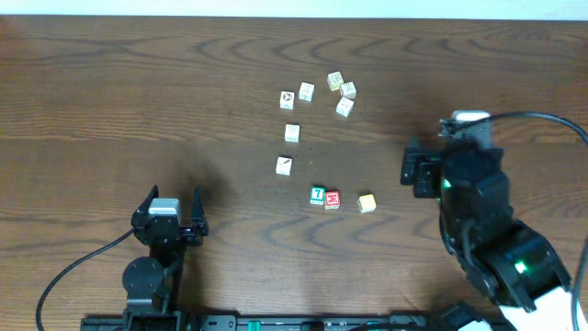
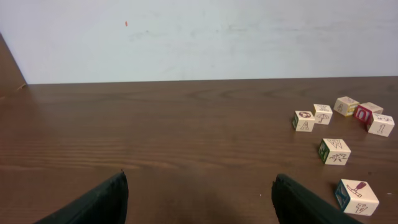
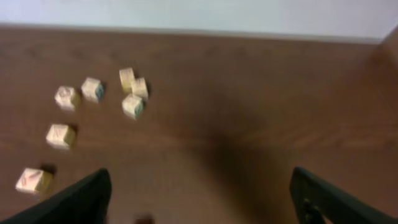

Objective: Lift 4 blocks

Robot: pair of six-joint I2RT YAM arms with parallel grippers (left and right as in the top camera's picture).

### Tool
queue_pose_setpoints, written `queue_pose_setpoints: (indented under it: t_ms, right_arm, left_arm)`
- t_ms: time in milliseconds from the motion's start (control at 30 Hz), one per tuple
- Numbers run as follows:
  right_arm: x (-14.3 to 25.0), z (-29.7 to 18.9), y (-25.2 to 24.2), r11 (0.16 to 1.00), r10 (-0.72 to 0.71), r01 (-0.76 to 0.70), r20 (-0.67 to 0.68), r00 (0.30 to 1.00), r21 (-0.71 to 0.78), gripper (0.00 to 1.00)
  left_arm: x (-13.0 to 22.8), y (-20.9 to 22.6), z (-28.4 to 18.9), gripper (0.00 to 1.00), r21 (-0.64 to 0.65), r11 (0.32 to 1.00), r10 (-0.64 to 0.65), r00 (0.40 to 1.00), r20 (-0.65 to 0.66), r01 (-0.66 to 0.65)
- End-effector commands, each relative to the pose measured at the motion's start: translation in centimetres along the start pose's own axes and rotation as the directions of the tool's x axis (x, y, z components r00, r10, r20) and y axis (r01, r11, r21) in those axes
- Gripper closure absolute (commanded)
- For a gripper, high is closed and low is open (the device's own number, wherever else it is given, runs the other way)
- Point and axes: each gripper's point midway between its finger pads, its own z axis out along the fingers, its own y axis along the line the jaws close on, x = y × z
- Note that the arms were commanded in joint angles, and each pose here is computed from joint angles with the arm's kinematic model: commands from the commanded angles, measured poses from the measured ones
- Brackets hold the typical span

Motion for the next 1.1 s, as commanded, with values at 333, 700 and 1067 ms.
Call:
queue_pose_setpoints:
  t_ms: [333, 700, 1067]
  right_arm:
    - [10.6, 7.5, 2.7, 0.996, 0.044, -0.003, -0.455, 0.889, 0.091, 0.49]
    - [15.6, 9.5, 2.3, 0.985, -0.009, 0.111, -0.610, 0.793, 0.130, 0.65]
    - [22.4, 9.6, 2.2, 0.990, 0.029, 0.073, -0.692, 0.722, 0.118, 0.81]
  left_arm:
    - [1.5, 0.1, 0.1, 0.26, -0.004, 1.000, -0.006, 0.999, -0.048, 0.006]
    - [1.5, 0.1, 0.1, 0.26, -0.004, 1.000, -0.006, 0.999, -0.048, 0.006]
    - [1.5, 0.1, 0.1, 0.26, -0.003, 1.000, -0.006, 0.999, -0.048, 0.006]
